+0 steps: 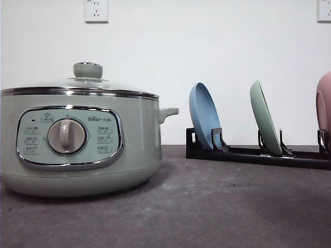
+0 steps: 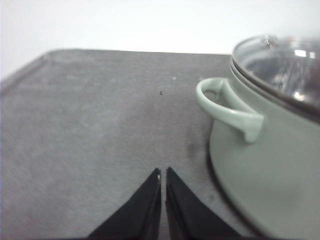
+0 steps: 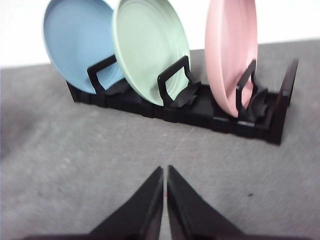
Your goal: Transfer potato from steamer to green plate
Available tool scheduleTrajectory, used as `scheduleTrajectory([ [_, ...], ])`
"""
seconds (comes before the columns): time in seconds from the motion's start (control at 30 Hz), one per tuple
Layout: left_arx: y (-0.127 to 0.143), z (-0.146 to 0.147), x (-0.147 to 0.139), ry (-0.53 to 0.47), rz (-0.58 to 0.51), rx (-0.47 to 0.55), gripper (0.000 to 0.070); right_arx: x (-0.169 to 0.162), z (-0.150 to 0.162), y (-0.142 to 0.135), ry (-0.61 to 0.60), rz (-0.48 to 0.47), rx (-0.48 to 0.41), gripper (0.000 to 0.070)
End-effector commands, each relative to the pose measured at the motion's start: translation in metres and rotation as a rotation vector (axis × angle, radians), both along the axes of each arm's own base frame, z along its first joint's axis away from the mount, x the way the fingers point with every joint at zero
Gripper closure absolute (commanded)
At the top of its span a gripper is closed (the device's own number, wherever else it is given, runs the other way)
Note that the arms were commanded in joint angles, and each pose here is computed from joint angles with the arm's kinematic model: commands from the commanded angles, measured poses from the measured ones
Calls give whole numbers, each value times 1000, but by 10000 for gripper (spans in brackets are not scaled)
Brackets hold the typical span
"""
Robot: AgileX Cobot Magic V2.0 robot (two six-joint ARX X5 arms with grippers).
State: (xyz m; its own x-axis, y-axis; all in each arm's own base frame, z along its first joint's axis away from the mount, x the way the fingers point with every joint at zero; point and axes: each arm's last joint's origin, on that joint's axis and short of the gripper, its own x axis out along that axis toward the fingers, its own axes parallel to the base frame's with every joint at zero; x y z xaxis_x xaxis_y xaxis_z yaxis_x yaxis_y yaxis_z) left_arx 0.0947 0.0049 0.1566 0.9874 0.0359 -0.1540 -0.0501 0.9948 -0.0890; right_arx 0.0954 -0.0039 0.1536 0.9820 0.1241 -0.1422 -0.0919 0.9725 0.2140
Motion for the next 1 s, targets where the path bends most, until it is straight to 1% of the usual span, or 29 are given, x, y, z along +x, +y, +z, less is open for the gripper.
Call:
scheduleTrajectory([
  [0.0, 0, -7, 1, 16, 30, -180, 690, 0, -1, 0, 18, -13, 97, 700],
  [0.13, 0, -7, 1, 12, 45, -272, 690, 0, -2, 0, 27, -20, 143, 700],
  [0.23, 0, -3, 0, 1, 51, -338, 691, 0, -1, 0, 34, -21, 195, 700],
  [0.33, 0, 3, -1, -18, 54, -376, 691, 0, 0, 1, 33, 21, 231, 700],
  [0.4, -1, 9, -2, -32, 35, -387, 691, -1, 3, 2, 26, 29, 239, 700],
  [0.53, -2, 25, -5, -58, -5, -400, 691, -4, 19, 2, -21, 22, 232, 700],
  [0.73, -2, 61, -11, -109, -15, -401, 691, -12, 56, 2, -117, 27, 217, 700],
  [0.83, -2, 82, -12, -131, -22, -382, 691, -15, 77, 3, -153, 32, 198, 700],
  [0.97, -3, 110, -11, -113, -61, -326, 691, -15, 107, 3, -178, 40, 165, 700],
])
